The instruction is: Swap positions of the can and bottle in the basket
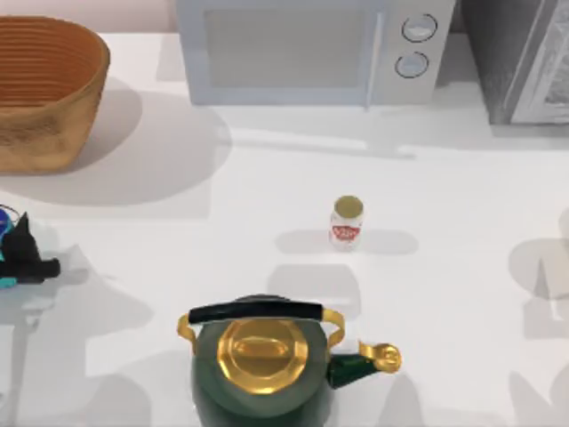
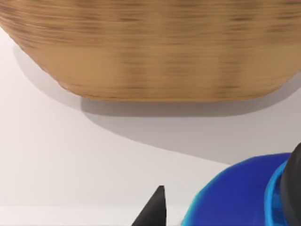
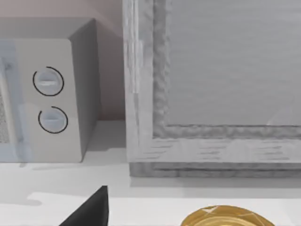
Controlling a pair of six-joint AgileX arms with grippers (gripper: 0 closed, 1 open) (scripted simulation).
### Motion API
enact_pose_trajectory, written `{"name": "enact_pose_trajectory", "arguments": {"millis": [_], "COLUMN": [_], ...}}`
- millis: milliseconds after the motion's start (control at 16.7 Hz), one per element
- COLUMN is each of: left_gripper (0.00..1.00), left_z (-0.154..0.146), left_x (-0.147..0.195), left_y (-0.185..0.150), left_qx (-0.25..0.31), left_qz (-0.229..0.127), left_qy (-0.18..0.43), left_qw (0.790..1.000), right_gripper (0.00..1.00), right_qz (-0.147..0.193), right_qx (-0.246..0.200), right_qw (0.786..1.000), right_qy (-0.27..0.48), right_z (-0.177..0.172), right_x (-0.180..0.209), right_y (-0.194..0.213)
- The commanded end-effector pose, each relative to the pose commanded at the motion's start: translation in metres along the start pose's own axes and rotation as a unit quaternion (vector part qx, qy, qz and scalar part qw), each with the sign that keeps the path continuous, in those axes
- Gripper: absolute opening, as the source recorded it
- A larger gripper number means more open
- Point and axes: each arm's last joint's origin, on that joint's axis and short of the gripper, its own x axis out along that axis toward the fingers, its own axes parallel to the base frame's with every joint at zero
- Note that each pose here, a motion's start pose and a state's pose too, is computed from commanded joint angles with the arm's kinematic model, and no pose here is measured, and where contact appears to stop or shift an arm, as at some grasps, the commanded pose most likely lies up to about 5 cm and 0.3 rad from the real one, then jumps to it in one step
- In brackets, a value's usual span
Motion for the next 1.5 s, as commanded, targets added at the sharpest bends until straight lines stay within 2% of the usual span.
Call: {"name": "enact_pose_trajectory", "arguments": {"millis": [420,720,900,1140,1320,1500], "left_gripper": [0.0,0.0,0.0,0.0,0.0,0.0], "left_z": [0.006,0.039,0.072,0.138,0.193,0.242], "left_x": [0.001,0.001,0.001,0.015,0.03,0.041], "left_y": [0.008,0.069,0.109,0.129,0.111,0.072], "left_qx": [-0.002,-0.022,-0.036,-0.049,-0.048,-0.032], "left_qz": [0.009,0.075,0.104,0.096,0.065,0.031], "left_qy": [-0.012,-0.05,-0.056,-0.035,-0.009,0.005], "left_qw": [1.0,0.996,0.992,0.994,0.997,0.999], "right_gripper": [1.0,1.0,1.0,1.0,1.0,1.0], "right_qz": [0.0,0.0,0.0,0.0,0.0,0.0], "right_qx": [0.0,0.0,0.0,0.0,0.0,0.0], "right_qw": [1.0,1.0,1.0,1.0,1.0,1.0], "right_qy": [0.0,0.0,0.0,0.0,0.0,0.0], "right_z": [0.0,0.0,0.0,0.0,0.0,0.0], "right_x": [0.0,0.0,0.0,0.0,0.0,0.0], "right_y": [0.0,0.0,0.0,0.0,0.0,0.0]}}
